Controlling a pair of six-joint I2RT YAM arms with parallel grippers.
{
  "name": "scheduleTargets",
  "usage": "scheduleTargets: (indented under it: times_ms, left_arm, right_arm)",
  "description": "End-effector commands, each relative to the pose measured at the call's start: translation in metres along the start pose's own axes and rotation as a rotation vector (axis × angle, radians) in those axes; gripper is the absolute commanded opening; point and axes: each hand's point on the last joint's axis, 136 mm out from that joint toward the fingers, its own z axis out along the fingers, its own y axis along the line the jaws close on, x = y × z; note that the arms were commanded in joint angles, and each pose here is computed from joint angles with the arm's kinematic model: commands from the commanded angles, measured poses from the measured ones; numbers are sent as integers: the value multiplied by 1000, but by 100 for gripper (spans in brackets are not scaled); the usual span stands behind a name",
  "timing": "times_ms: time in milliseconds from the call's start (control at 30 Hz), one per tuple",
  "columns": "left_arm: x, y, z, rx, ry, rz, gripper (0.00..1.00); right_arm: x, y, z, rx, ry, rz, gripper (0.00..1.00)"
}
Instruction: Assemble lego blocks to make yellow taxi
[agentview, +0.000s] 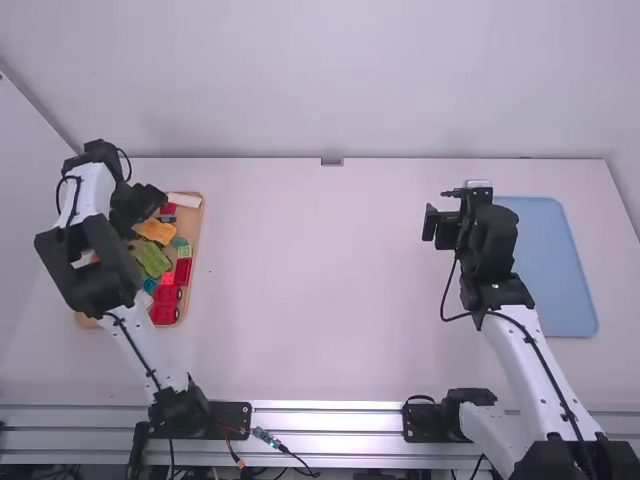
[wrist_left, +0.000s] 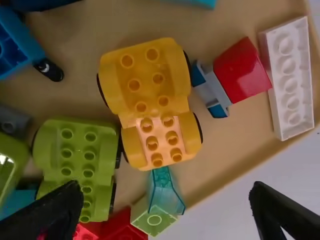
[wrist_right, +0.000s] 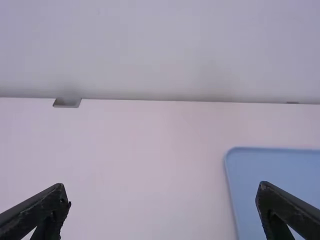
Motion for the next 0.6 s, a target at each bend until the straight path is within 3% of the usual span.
scheduleTargets:
  times_ms: [0, 567]
  left_arm:
    - [2, -10, -5, 26, 1, 7, 82]
    - [10, -7, 25, 27, 5, -32, 81]
  right_arm:
    - [-13, 0, -1, 4, -25, 5, 99]
    - [-15, 0, -1, 3, -32, 2, 99]
